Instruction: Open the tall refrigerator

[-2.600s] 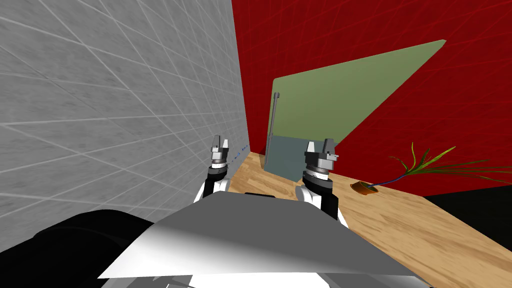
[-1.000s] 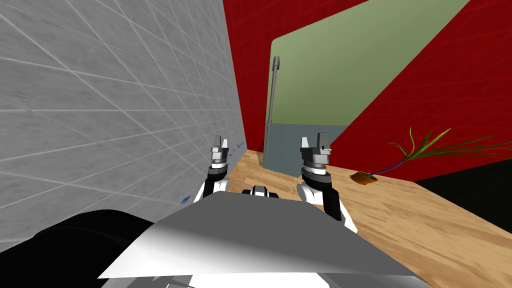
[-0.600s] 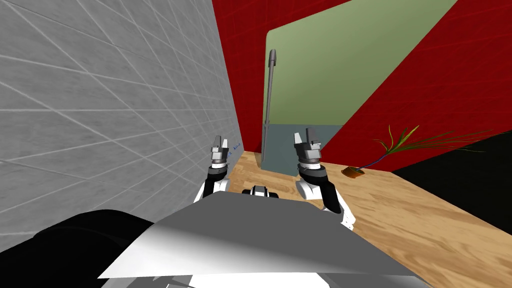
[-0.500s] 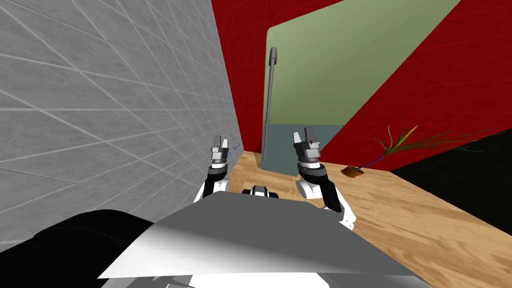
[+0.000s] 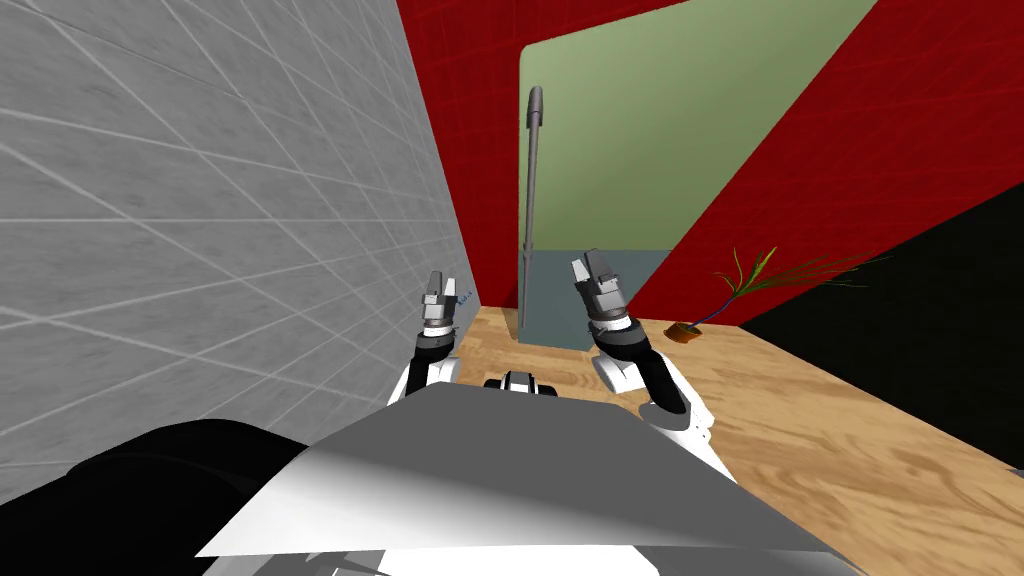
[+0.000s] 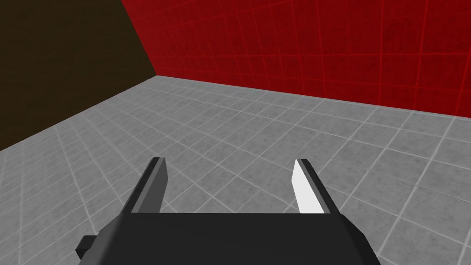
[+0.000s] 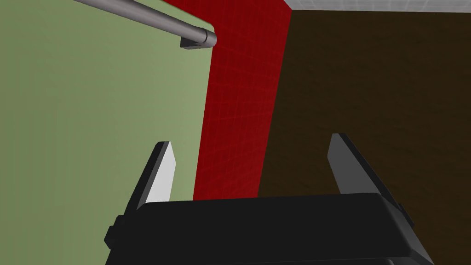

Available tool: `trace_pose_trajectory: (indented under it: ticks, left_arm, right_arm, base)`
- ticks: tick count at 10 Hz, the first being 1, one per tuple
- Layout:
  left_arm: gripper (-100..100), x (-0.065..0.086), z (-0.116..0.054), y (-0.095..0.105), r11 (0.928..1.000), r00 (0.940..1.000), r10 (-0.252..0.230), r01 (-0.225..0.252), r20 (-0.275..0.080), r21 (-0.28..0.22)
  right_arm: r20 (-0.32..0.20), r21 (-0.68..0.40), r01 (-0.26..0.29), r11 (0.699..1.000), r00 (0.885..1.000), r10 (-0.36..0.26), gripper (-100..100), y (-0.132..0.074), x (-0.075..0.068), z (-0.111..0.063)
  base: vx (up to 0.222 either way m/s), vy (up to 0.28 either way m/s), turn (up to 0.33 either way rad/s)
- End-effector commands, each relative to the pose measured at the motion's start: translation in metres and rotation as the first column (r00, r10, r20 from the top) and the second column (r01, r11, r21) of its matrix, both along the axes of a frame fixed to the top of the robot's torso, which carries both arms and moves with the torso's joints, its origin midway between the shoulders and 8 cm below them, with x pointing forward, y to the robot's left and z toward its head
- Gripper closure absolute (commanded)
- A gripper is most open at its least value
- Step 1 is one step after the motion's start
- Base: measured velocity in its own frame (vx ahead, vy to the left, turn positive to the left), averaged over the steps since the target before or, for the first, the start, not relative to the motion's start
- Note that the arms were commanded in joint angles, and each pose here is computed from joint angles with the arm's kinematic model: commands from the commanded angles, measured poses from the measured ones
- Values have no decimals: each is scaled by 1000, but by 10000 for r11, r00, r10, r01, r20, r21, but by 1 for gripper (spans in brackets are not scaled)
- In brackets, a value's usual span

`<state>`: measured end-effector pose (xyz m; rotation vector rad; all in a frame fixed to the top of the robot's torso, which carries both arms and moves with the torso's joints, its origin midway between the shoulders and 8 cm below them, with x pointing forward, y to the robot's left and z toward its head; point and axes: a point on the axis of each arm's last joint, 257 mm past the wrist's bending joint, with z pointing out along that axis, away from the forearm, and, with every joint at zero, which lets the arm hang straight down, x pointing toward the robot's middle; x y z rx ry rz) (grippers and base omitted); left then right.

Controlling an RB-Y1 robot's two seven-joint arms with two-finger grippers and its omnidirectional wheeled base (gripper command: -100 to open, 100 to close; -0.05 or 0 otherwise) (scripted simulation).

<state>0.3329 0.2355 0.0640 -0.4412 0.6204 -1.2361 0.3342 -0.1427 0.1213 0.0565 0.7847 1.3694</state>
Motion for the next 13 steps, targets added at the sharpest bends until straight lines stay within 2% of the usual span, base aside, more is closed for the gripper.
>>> trace_pose_trajectory:
  ticks: [1, 4, 5, 6, 7, 8, 9, 10, 11, 12, 13]
  left_arm:
    - [0, 0, 0, 0, 10000, 10000, -1, 1, 2, 0]
    - [0, 0, 0, 0, 10000, 10000, -1, 1, 0, 0]
    - [0, 0, 0, 0, 10000, 10000, -1, 1, 1, 0]
    - [0, 0, 0, 0, 10000, 10000, -1, 1, 0, 0]
    - [0, 0, 0, 0, 10000, 10000, -2, 2, 2, 0]
    - [0, 0, 0, 0, 10000, 10000, -1, 1, 1, 0]
    - [0, 0, 0, 0, 10000, 10000, -1, 1, 2, 0]
    - [0, 0, 0, 0, 10000, 10000, 0, 0, 0, 0]
    - [0, 0, 0, 0, 10000, 10000, -2, 2, 2, 0]
    - [0, 0, 0, 0, 10000, 10000, -1, 1, 1, 0]
    - [0, 0, 0, 0, 10000, 10000, -2, 2, 2, 0]
  right_arm:
    - [176, -933, -202, 9954, 9996, 219, -100, 23, 2, 5]
    - [265, -1651, -298, 9858, 9990, 346, -100, 37, 1, 4]
    - [370, -2190, -337, 9751, 9984, 428, -100, 49, 0, 5]
    - [365, -2278, -341, 9731, 9984, 436, -100, 50, 0, 4]
    - [471, -2837, -339, 9583, 9977, 492, -100, 61, 0, 3]
    - [466, -2920, -340, 9558, 9977, 498, -100, 62, 0, 2]
    - [577, -3462, -293, 9377, 9970, 525, -100, 73, 0, 0]
    - [572, -3568, -291, 9337, 9970, 529, -100, 73, 0, -2]
    - [689, -4099, -198, 9119, 9962, 526, -100, 83, 1, -4]
    - [684, -4211, -191, 9068, 9963, 527, -100, 83, 2, -6]
    - [810, -4727, -51, 8812, 9955, 493, -100, 91, 3, -9]
  base:
    - [84, 61, -150]
    - [71, 50, -126]
    - [93, 65, -207]
    - [68, 58, -92]
    - [81, 49, -186]
    - [76, 50, -106]
    - [93, 66, -229]
    - [67, 66, -88]
    - [74, 81, -161]
    - [67, 71, -112]
    - [80, 67, -214]
